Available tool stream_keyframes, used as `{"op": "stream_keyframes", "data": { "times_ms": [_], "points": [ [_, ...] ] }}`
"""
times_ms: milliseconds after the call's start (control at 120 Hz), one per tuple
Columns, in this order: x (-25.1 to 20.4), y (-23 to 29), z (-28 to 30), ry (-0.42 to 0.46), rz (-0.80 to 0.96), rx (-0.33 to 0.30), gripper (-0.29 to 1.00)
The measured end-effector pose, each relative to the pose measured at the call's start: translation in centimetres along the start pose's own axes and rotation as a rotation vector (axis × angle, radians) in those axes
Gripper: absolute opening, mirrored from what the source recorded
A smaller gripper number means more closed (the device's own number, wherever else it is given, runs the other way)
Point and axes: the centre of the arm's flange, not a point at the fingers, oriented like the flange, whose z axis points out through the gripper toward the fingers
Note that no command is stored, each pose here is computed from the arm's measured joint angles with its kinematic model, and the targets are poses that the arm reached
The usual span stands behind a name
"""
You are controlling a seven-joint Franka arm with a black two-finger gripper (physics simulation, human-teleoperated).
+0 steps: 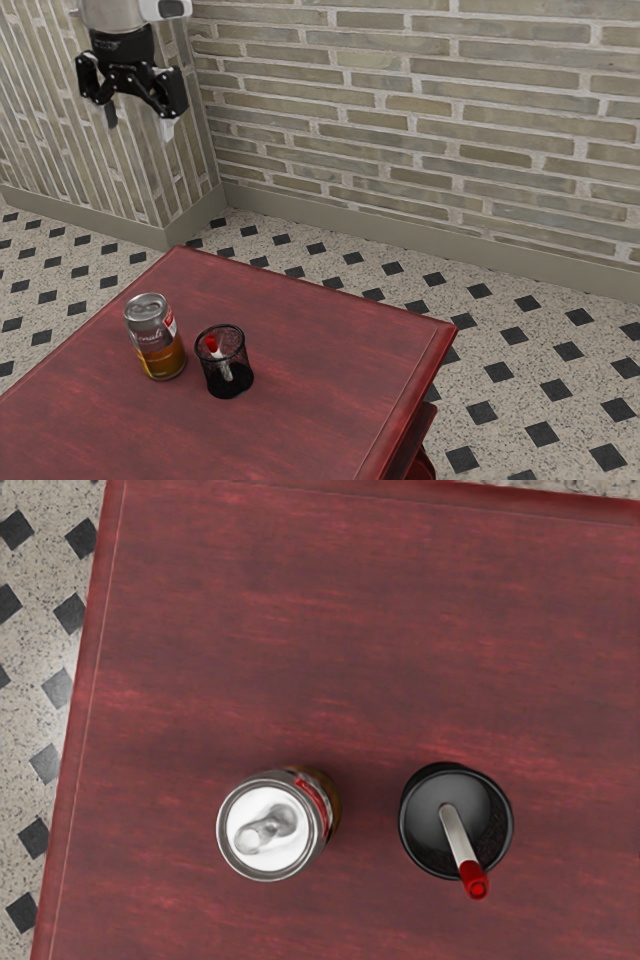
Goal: Take the marker out of the pen holder and place it to the left of the pen holder.
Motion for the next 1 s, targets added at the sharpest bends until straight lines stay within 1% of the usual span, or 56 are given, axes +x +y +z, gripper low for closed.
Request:
{"op": "stream_keyframes", "data": {
  "times_ms": [175,267,333,417,483,583,692,750,867,1000],
  "points": [
    [0.8,0.2,0.0,0.040,-0.021,-0.005,0.70],
    [2.6,0.5,2.1,0.034,-0.052,0.021,0.70],
    [3.5,0.9,3.6,0.017,-0.069,0.027,0.70],
    [4.5,2.8,10.1,-0.058,-0.066,-0.005,0.70],
    [4.1,5.0,15.1,-0.086,-0.055,-0.045,0.70],
    [1.9,8.3,20.4,-0.082,-0.040,-0.113,0.70],
    [-0.5,10.9,22.8,-0.034,-0.025,-0.160,0.70],
    [-1.6,10.7,24.1,-0.023,-0.040,-0.172,0.70],
    [-2.3,7.9,26.8,-0.018,-0.114,-0.181,0.70],
    [-4.4,7.6,29.4,-0.020,-0.136,-0.187,0.70]
  ]
}}
